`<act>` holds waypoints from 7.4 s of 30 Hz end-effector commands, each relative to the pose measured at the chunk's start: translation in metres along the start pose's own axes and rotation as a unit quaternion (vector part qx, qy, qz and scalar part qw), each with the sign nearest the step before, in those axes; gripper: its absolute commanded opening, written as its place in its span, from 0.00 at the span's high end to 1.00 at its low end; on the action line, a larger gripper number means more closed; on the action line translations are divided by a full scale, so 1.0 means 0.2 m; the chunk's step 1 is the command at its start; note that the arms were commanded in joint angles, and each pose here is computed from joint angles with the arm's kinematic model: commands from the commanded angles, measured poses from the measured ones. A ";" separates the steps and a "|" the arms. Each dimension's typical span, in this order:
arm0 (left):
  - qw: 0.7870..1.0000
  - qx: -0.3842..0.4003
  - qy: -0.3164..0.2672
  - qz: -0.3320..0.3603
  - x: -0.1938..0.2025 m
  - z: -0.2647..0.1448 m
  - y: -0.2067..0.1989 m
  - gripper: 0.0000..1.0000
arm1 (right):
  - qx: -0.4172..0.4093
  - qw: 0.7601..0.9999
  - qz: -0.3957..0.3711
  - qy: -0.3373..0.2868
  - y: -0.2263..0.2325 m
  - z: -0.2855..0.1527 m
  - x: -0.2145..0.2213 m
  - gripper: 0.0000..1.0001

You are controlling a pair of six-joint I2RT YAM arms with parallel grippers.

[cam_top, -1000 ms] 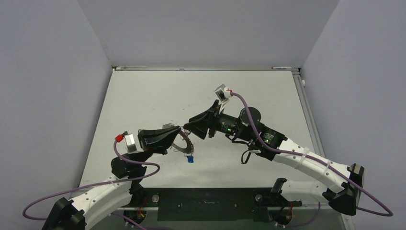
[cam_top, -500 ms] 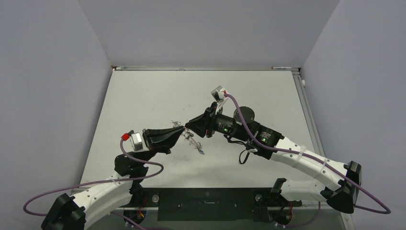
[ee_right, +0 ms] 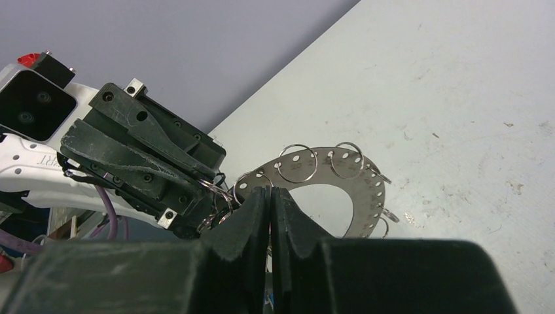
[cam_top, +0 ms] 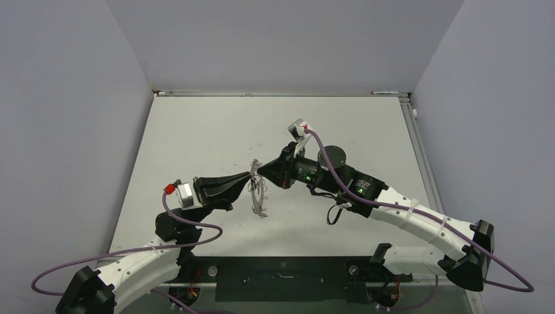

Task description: Put the keys on the keyring

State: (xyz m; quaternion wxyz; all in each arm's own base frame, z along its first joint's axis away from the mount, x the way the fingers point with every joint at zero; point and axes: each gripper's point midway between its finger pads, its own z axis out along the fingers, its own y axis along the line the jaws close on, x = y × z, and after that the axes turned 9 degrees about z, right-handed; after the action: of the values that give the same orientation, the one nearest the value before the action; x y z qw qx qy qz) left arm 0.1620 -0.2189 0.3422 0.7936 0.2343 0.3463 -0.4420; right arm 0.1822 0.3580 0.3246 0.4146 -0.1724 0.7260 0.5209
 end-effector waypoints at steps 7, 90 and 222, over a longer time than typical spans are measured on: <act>0.999 0.001 -0.036 0.015 -0.11 0.02 -0.01 1.00 | -0.059 0.996 -0.034 -0.051 0.18 -0.12 -0.17 0.59; 0.990 0.015 -0.136 0.027 -0.36 0.08 -0.05 1.00 | -0.119 0.989 -0.081 -0.042 0.25 -0.20 -0.19 0.47; 0.966 -0.092 0.232 0.065 -0.21 -0.17 0.08 0.45 | 0.120 0.896 -0.377 0.202 -0.27 -0.07 0.13 0.95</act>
State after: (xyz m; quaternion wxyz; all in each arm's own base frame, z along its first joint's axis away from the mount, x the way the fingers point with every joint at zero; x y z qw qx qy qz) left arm 0.1253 -0.1616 0.4256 0.8058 0.2002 0.3995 -0.3885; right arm 0.1858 0.3482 0.3083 0.4684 -0.4684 0.6778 0.3190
